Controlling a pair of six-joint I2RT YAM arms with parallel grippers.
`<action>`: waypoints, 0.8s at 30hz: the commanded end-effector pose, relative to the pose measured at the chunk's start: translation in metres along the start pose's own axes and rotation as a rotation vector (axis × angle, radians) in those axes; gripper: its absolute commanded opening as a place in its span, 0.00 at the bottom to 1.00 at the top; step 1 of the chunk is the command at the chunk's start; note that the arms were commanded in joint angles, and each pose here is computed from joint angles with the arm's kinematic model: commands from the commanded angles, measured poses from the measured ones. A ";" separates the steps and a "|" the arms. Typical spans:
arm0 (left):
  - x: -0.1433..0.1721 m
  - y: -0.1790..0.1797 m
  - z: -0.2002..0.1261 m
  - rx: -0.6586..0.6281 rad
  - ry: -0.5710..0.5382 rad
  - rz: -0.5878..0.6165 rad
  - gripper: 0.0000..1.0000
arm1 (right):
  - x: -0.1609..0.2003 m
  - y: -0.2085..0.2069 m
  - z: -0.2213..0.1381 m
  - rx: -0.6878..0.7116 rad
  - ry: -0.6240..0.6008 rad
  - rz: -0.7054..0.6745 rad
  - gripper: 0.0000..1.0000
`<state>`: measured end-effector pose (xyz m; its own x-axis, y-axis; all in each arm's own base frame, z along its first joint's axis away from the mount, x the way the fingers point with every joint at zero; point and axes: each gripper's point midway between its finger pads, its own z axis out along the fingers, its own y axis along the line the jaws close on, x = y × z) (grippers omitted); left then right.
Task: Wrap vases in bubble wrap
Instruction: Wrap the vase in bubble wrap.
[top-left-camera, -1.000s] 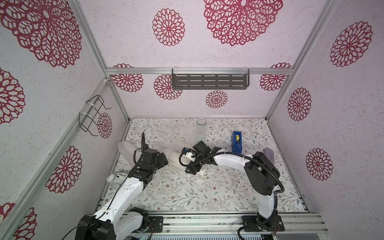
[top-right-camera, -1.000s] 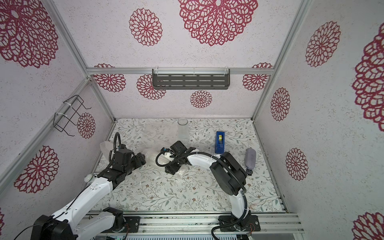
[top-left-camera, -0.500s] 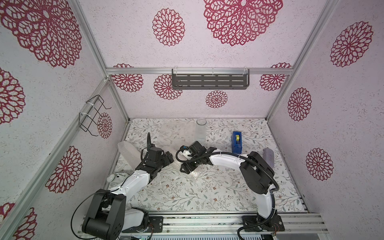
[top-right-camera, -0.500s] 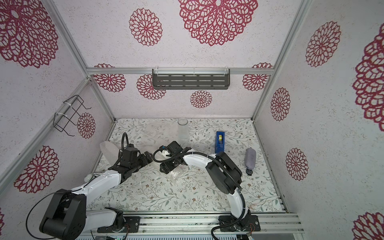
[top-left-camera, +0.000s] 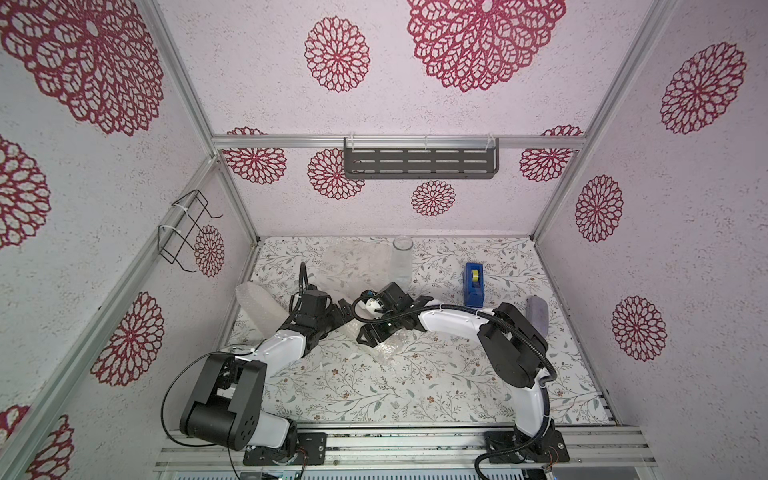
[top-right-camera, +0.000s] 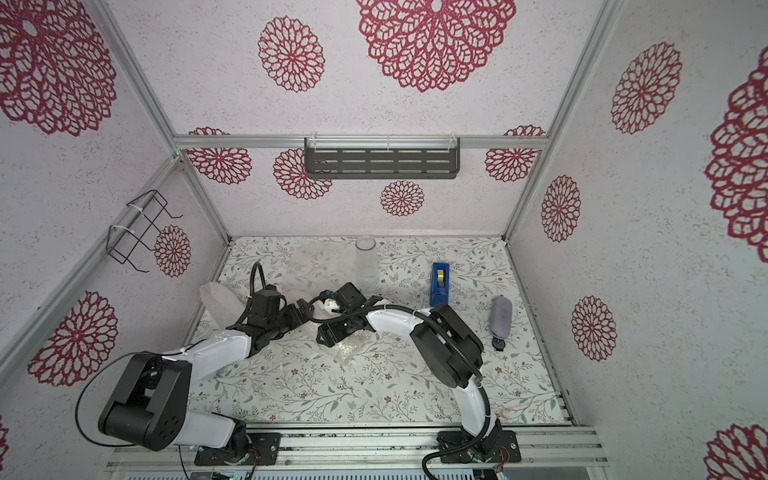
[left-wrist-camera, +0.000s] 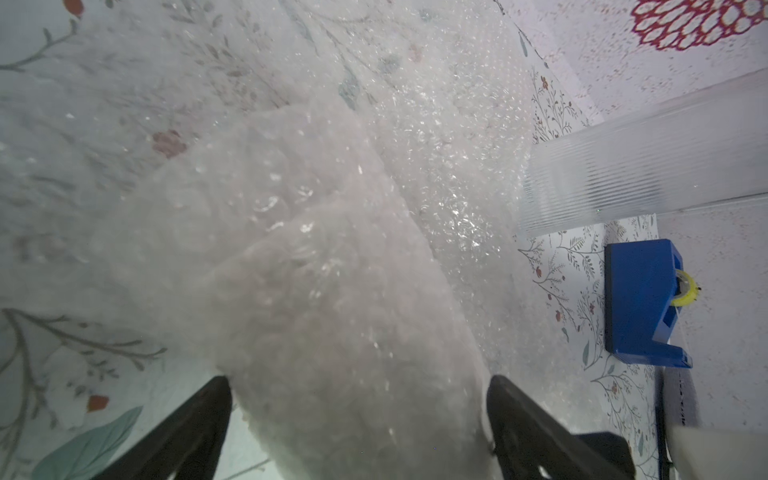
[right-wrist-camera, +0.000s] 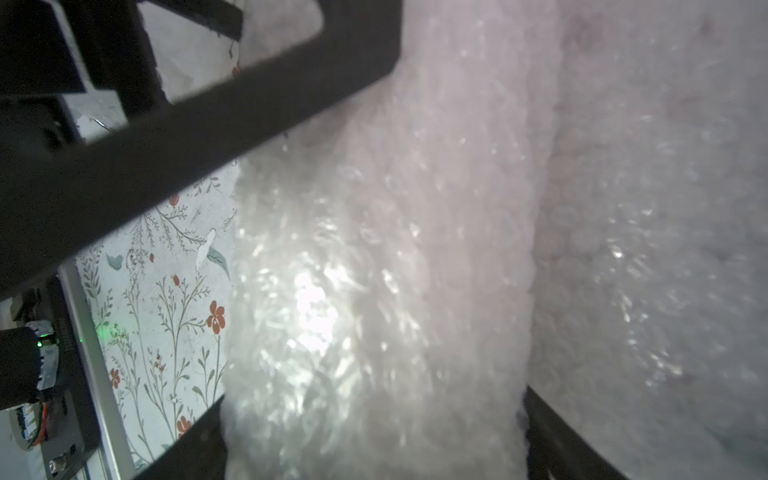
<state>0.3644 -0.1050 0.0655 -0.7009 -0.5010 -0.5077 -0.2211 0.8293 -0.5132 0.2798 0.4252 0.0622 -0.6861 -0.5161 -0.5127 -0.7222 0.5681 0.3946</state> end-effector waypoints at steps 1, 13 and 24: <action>-0.002 0.016 0.004 -0.060 0.006 -0.032 1.00 | 0.046 0.011 0.028 -0.057 0.117 0.036 0.77; 0.007 0.045 0.015 -0.211 0.068 -0.044 0.98 | 0.035 0.019 0.006 -0.077 0.037 0.028 0.92; 0.008 0.048 0.023 -0.218 0.086 -0.060 0.98 | 0.033 0.013 -0.014 -0.009 -0.007 0.008 0.99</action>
<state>0.3817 -0.0952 0.0508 -0.7079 -0.5319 -0.4648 -0.3055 0.8238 -0.4776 0.2539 0.4135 0.0487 -0.6965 -0.4987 -0.5159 -0.7134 0.5585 0.4232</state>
